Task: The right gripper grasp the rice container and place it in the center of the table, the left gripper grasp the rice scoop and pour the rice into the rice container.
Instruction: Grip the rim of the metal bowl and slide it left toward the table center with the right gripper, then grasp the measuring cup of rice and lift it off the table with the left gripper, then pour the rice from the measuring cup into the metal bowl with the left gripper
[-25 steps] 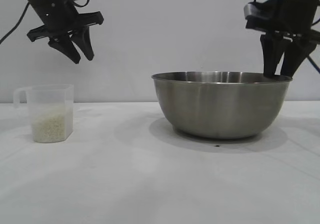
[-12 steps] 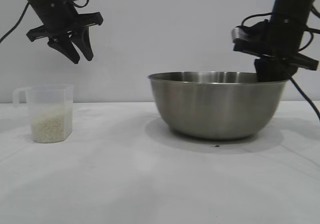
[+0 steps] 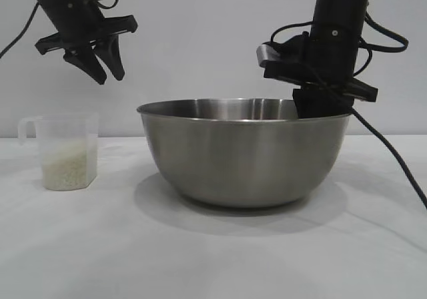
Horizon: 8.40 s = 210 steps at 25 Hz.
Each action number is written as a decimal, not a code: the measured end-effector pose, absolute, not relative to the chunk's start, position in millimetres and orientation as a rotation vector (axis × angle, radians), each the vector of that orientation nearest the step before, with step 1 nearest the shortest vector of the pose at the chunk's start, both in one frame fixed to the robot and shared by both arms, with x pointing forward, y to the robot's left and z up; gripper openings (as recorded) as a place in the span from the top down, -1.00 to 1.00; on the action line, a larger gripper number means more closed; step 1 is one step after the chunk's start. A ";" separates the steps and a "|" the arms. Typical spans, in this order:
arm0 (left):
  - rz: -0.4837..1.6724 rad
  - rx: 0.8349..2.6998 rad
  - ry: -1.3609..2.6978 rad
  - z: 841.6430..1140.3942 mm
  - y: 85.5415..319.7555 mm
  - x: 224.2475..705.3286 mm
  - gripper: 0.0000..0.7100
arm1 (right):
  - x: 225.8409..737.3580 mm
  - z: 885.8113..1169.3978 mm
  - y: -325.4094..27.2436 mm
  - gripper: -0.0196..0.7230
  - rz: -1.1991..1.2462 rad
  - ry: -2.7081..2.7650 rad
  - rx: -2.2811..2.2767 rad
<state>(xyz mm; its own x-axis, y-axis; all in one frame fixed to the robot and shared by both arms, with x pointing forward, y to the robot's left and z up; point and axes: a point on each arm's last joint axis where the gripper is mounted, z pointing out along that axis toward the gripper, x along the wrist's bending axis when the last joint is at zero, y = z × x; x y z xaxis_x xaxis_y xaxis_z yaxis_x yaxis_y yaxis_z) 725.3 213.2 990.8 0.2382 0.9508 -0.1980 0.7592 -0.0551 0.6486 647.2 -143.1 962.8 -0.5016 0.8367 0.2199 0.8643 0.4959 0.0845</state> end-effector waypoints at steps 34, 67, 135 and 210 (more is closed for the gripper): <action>0.546 1.817 1.357 1058.7 212.9 696.8 0.36 | 320.8 1059.2 -247.3 0.12 -0.931 -2.844 -1.579; 0.712 1.600 1.289 939.9 224.9 453.6 0.51 | 261.1 1041.5 -275.9 0.26 -1.193 -2.857 -1.568; 0.977 1.474 1.354 854.1 217.7 533.0 1.00 | 261.1 1041.5 -275.9 0.28 -1.193 -2.854 -1.571; 1.649 1.674 -1.694 1004.5 62.2 570.8 1.00 | 261.2 1041.5 -276.0 0.28 -1.192 -2.856 -1.572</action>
